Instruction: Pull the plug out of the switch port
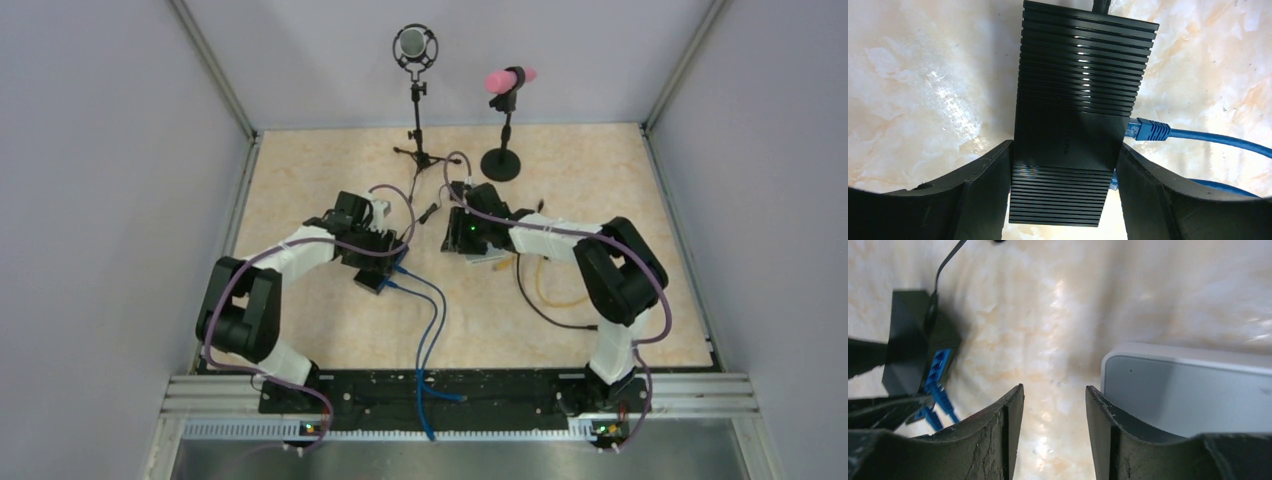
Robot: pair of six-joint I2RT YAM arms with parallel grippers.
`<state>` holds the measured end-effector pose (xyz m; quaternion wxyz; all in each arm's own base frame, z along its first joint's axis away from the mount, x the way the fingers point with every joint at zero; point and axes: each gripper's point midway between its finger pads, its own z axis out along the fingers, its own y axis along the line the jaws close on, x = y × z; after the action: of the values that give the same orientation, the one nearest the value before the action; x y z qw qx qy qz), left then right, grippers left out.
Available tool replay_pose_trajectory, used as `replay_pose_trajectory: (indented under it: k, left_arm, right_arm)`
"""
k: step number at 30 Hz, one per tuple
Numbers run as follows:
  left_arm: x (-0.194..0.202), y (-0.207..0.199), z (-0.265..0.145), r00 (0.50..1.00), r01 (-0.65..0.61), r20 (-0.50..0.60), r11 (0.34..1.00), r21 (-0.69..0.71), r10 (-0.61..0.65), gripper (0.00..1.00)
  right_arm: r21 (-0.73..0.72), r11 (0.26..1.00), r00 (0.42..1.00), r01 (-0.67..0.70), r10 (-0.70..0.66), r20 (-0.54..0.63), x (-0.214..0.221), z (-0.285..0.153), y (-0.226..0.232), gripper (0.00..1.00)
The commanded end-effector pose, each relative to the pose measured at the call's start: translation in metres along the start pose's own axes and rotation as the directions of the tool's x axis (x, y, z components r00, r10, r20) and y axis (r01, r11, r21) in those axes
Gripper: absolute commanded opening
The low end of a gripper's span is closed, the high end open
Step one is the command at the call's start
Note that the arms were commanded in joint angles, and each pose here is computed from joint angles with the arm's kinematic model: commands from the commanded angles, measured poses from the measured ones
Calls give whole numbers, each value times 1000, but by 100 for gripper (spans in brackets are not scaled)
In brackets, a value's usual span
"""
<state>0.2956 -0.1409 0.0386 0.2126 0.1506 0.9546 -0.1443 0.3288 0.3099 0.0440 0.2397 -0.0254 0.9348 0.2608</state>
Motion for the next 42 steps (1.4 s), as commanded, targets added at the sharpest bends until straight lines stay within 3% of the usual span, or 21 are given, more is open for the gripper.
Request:
replay_pose_trajectory:
  k: [1,6,10,16,24,29,42]
  left_arm:
    - [-15,-14,-8,997,-35,71,998,60,31,46]
    - [-19,-32,-5,992,-102,79,990,96,94,44]
    - [-26,-40,-4,985,-147,99,986,77,139,44]
    - [-36,-54,-8,968,-203,167,977,71,189,43]
    - [-40,-68,-17,948,-243,234,965,98,215,43]
    - [-39,-76,-15,947,-257,228,960,111,227,36]
    - [-42,-84,-19,941,-267,244,957,109,235,35]
  right_arm:
    - [91,995,997,-44,37,74,-29,-15,-42,49]
    - [72,996,995,-46,39,96,-43,-28,-52,49]
    - [-134,990,996,-51,61,71,-45,-41,-10,49]
    - [-378,913,982,-155,186,46,-45,-52,32,49]
    - [-443,869,968,-220,249,8,-39,-46,41,49]
    - [-448,865,968,-227,252,-5,-37,-40,44,48]
    - [-467,855,970,-228,241,-34,-44,-18,55,46]
